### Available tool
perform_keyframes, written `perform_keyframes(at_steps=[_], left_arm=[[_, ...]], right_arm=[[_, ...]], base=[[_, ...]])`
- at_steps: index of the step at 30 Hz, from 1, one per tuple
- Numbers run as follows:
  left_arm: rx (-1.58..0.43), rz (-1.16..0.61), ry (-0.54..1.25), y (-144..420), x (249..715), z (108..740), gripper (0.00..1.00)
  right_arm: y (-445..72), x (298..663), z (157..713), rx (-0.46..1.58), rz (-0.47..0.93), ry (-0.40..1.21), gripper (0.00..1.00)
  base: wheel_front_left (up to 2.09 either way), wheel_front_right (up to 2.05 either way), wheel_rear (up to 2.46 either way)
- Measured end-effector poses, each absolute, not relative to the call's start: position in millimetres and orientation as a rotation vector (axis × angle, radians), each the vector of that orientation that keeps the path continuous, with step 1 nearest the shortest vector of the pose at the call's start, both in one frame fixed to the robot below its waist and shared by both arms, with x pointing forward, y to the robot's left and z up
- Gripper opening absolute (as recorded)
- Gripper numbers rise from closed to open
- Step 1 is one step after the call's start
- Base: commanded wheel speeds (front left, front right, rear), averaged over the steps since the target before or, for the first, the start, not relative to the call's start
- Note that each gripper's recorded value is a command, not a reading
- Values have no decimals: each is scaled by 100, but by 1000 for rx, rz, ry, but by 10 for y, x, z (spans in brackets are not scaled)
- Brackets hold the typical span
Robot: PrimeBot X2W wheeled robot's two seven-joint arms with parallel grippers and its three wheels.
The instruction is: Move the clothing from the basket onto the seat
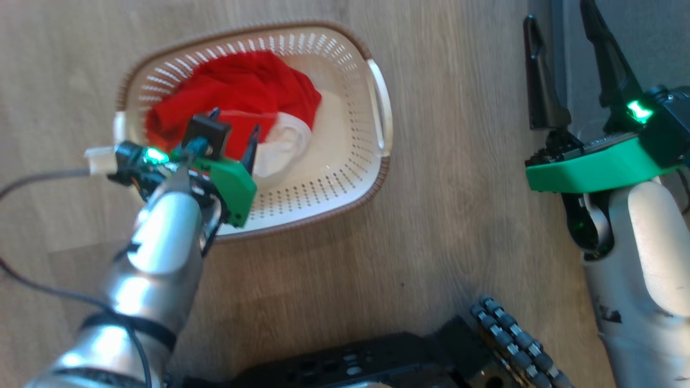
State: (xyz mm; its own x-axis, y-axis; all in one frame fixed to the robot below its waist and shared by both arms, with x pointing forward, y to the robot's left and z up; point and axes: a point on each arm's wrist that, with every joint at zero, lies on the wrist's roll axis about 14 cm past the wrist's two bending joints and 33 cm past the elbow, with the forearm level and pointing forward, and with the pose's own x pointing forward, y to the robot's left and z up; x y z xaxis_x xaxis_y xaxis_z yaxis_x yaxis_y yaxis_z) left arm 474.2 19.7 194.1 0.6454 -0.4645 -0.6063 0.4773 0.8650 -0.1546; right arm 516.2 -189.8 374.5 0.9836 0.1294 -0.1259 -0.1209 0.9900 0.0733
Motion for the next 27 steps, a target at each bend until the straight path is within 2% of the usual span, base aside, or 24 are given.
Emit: perform_keyframes(at_steps=[9,17,27], left_arm=[[274,-716,901,60,4677,1279,100],[579,-838,1090,255,4462,797,100],[763,-925,1145,346,4355,604,100]], right_arm=[[-1972,5112,3390,71,94,208,100],[-2003,5062,3182,79,72,255,100],[-2017,5082,3154,82,64,256,100]], base=[[0,0,0],[0,0,0],[0,0,0]])
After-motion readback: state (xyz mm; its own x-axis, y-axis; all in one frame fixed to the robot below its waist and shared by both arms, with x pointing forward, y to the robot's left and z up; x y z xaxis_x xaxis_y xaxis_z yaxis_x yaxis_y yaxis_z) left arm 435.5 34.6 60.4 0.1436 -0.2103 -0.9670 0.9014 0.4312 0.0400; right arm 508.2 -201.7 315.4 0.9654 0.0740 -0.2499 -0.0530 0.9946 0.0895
